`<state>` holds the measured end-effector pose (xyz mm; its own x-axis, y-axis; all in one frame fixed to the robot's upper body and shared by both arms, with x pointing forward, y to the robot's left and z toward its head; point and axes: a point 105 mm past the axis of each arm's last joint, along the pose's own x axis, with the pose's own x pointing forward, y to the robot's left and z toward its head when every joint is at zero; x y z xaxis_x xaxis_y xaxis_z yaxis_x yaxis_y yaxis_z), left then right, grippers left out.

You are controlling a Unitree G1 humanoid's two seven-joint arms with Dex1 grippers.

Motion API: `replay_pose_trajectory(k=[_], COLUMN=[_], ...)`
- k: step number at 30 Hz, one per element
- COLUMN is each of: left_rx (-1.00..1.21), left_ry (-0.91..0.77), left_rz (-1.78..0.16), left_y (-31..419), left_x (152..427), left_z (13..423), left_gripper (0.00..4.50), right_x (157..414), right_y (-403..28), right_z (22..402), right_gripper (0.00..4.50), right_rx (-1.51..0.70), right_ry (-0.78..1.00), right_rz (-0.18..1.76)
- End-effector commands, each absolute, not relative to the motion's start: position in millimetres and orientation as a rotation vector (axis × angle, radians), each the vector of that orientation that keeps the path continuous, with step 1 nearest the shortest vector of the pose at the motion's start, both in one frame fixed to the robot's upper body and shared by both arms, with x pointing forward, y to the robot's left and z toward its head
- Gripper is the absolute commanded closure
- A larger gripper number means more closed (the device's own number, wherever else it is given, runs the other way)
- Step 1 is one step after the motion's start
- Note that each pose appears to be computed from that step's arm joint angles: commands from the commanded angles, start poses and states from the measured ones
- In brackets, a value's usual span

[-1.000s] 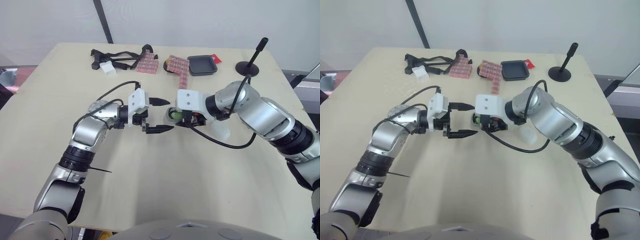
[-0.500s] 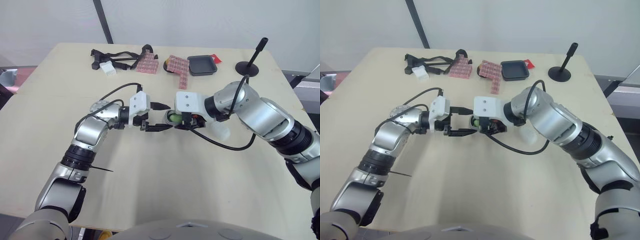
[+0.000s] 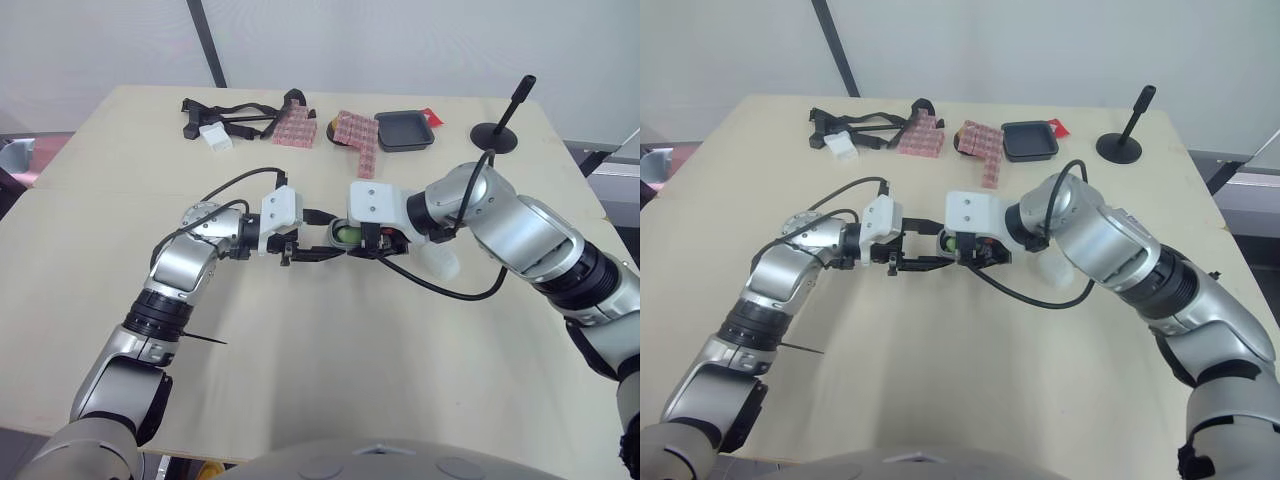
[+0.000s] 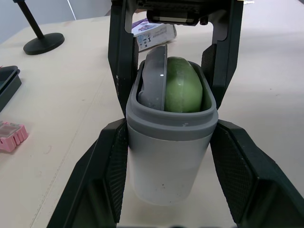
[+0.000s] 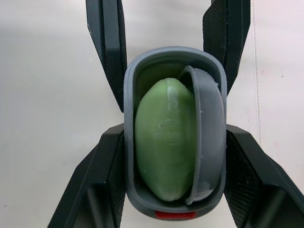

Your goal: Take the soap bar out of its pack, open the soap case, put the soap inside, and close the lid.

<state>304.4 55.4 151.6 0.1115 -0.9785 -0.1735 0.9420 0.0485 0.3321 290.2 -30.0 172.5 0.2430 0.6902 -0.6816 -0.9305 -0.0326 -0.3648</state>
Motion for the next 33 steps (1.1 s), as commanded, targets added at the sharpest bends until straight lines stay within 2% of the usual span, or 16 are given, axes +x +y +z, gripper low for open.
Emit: replay_pose_trajectory(k=[1, 13, 16, 17, 30, 33], left_rx=[0.418, 0.417, 0.413, 0.411, 0.427, 0.422], left_ry=[-0.146, -0.143, -0.146, -0.145, -0.141, -0.145], left_rz=[-1.475, -1.470, -1.469, -1.473, -1.463, -1.461], left_y=[52.2, 50.7, 49.6, 49.4, 51.8, 52.7], left_x=[303.0, 303.9, 303.5, 302.7, 302.4, 301.4], left_z=[156.4, 154.3, 154.4, 154.1, 149.0, 147.8], left_gripper=[1.82, 1.82, 2.58, 2.63, 2.63, 2.63], right_x=[287.8, 285.9, 285.6, 285.5, 286.6, 288.5], right_y=[-25.4, -23.6, -23.3, -23.4, -23.0, -23.3], right_z=[190.9, 190.7, 190.7, 190.5, 190.6, 190.4], right_gripper=[1.87, 1.87, 1.87, 1.87, 1.87, 1.03], right_rx=[-0.914, -0.918, -0.919, -0.919, -0.910, -0.913], right_ry=[0.261, 0.259, 0.259, 0.259, 0.243, 0.220], right_rz=[1.341, 1.349, 1.350, 1.351, 1.353, 1.346])
